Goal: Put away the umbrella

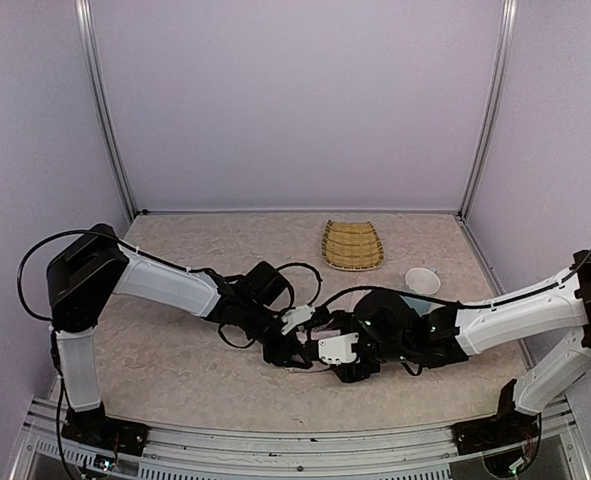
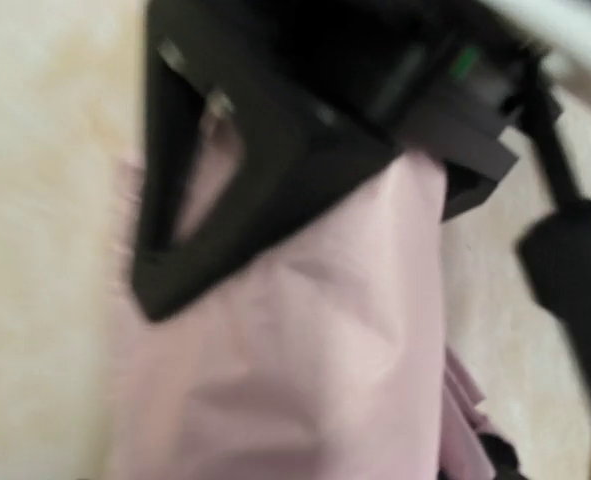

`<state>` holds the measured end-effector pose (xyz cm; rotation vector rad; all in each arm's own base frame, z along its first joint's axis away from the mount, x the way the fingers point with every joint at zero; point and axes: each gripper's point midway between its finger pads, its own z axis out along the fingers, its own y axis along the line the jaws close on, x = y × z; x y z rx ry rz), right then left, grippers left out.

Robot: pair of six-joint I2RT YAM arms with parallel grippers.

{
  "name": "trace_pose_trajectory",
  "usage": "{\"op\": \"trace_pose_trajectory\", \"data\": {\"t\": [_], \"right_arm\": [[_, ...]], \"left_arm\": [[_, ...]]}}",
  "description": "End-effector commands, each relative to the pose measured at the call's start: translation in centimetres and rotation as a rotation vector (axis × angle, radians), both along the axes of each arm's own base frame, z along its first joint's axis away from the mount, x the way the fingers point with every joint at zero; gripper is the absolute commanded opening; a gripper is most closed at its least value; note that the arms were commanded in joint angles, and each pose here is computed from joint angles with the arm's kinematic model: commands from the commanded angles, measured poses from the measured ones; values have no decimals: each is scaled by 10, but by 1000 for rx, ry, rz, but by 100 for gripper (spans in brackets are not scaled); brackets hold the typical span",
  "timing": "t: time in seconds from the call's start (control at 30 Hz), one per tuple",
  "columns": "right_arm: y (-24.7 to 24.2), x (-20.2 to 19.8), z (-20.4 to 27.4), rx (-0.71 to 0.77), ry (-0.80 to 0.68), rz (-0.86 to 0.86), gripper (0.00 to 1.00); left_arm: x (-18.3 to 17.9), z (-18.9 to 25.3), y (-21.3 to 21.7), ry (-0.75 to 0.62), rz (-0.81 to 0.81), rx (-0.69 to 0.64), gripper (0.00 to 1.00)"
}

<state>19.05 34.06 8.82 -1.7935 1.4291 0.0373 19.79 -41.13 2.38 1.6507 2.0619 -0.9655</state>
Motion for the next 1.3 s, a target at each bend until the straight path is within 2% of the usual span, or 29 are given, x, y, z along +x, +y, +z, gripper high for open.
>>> {"op": "trace_pose_trajectory", "data": {"t": [0.0, 0.1, 0.2, 0.33, 0.4, 0.47, 0.53, 0.63, 0.73, 0.83, 0.97, 1.03, 1.17, 1.27], "right_arm": [[9, 21, -12, -110, -129, 14, 84], [9, 16, -39, -189, -75, 43, 81], [3, 15, -63, -249, -23, 34, 72], [-2, 9, -81, -286, 42, 16, 50], [-4, 8, -86, -300, 70, -2, 39], [-8, 4, -91, -315, 97, -6, 33], [-11, -2, -96, -327, 138, -2, 29], [-14, -10, -98, -336, 197, 5, 27], [-14, -17, -97, -334, 269, 4, 26], [-12, -30, -94, -318, 407, 14, 25], [-13, -41, -90, -315, 551, 12, 25], [-11, -52, -84, -302, 680, 31, 26], [-15, -69, -73, -339, 890, 25, 26], [-11, -83, -67, -357, 1031, 44, 27]], "left_arm": [[-48, -57, 47, 258, -9, 233, 20], [-51, -54, 47, 278, -24, 217, 20], [-54, -53, 47, 296, -42, 206, 19], [-54, -50, 46, 299, -61, 191, 23], [-49, -43, 42, 274, -57, 152, 30], [-33, -28, 34, 210, -11, 84, 49], [-12, -1, 25, 85, 49, -29, 65], [4, 49, 20, -115, 95, -228, 75], [15, 95, 35, -337, 188, -409, 78], [13, 125, 57, -488, 237, -520, 80], [3, 130, 76, -603, 242, -492, 79], [-9, 133, 79, -698, 204, -465, 77], [-42, 117, 73, -841, 55, -357, 70], [-66, 99, 58, -903, -77, -256, 70]]}}
